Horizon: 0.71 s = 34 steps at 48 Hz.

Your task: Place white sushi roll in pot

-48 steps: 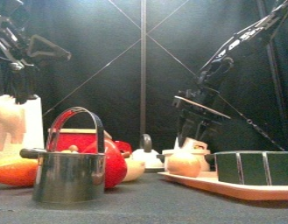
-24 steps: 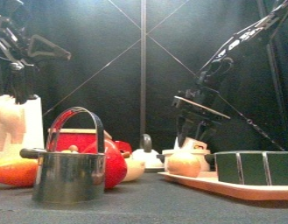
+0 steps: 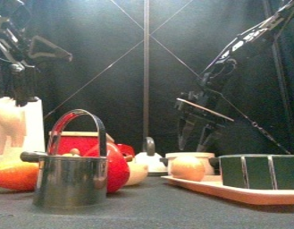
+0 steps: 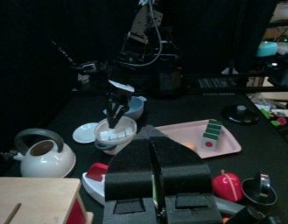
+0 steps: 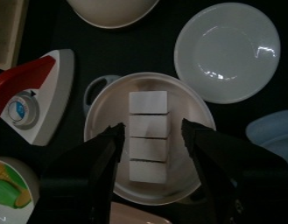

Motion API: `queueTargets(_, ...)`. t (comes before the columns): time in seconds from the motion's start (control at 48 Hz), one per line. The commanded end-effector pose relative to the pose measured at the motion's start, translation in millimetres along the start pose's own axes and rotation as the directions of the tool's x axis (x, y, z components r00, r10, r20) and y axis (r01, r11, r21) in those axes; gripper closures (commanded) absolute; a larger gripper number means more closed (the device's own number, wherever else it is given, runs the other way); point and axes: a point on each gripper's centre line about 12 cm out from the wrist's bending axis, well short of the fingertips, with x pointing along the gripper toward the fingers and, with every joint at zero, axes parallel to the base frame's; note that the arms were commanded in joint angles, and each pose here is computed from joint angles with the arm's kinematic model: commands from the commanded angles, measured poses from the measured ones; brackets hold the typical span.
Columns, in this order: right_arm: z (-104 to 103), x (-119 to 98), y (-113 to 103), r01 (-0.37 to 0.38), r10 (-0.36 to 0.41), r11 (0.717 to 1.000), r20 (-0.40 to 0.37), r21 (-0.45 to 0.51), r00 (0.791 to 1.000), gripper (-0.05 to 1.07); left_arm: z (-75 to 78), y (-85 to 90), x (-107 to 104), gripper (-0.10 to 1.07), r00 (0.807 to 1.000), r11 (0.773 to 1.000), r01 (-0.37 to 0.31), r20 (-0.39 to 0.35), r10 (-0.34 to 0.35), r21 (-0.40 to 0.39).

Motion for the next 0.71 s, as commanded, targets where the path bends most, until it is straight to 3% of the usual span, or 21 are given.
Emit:
queueTargets(0.0, 9.4, -7.6, 7.8, -0.03, 0.03, 1.0, 0.025, 0.01, 0.999, 0.14, 4.1, 1.3, 2.1, 0.99, 1.0, 1.0, -0.006, 0.01, 0.006, -0.001)
queueTargets(0.688, 8.6, -5.3, 10.3, -0.034, 0.034, 0.999, 0.023, 0.003, 0.999, 0.15, 3.5, 1.2, 1.9, 0.99, 1.0, 1.0, -0.005, 0.009, 0.005, 0.0)
